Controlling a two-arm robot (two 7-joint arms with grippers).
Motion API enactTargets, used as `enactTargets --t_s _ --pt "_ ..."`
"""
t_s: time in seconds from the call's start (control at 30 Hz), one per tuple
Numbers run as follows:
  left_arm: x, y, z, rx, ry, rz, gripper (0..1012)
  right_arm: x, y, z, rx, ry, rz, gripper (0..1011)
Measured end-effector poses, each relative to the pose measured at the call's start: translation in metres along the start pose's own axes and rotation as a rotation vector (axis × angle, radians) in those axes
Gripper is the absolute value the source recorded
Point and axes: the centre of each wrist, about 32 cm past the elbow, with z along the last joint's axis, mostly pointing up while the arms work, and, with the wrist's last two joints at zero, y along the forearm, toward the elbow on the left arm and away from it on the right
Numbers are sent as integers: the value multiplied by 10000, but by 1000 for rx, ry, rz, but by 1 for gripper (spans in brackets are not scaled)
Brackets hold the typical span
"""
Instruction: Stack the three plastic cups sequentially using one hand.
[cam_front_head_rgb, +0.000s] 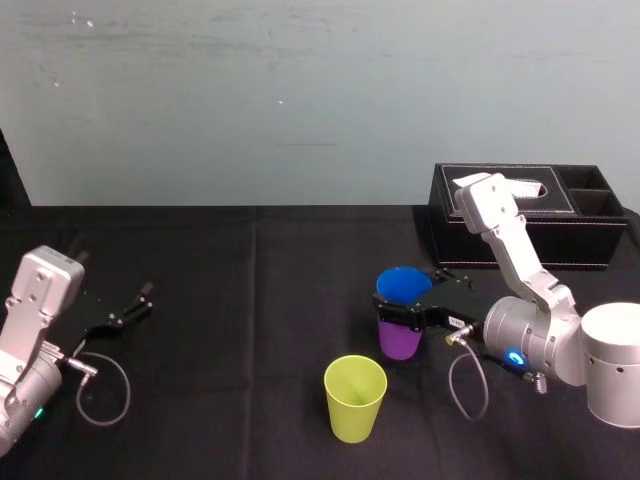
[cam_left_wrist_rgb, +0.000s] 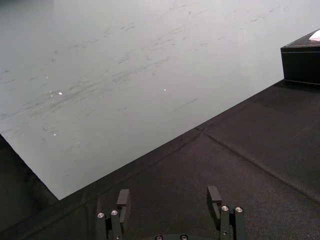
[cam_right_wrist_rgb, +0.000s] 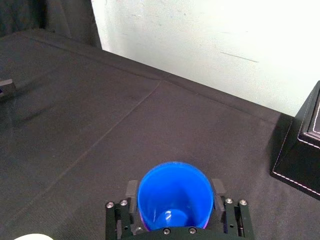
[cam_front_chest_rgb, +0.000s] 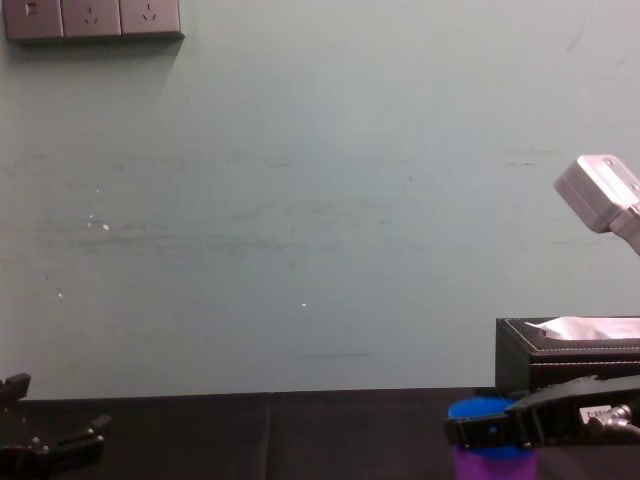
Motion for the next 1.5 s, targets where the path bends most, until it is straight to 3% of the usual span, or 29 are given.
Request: enactTargets --t_s 0.2,0.43,0.73,0.97,1.13,1.5 --pt "0 0 0 0 0 0 1000 0 2 0 0 0 -1 1004" --pt "0 0 0 0 0 0 1000 1 3 1 2 0 -1 1004" --pt "0 0 0 0 0 0 1000 12 -102 20 80 -25 -32 1004" --pt "0 0 0 0 0 0 1000 -5 -209 36 100 -33 -41 1004" --pt "0 0 0 0 0 0 1000 -34 -318 31 82 -25 -27 1004" --pt "0 0 0 0 0 0 1000 -139 -731 -83 15 -19 4 1004"
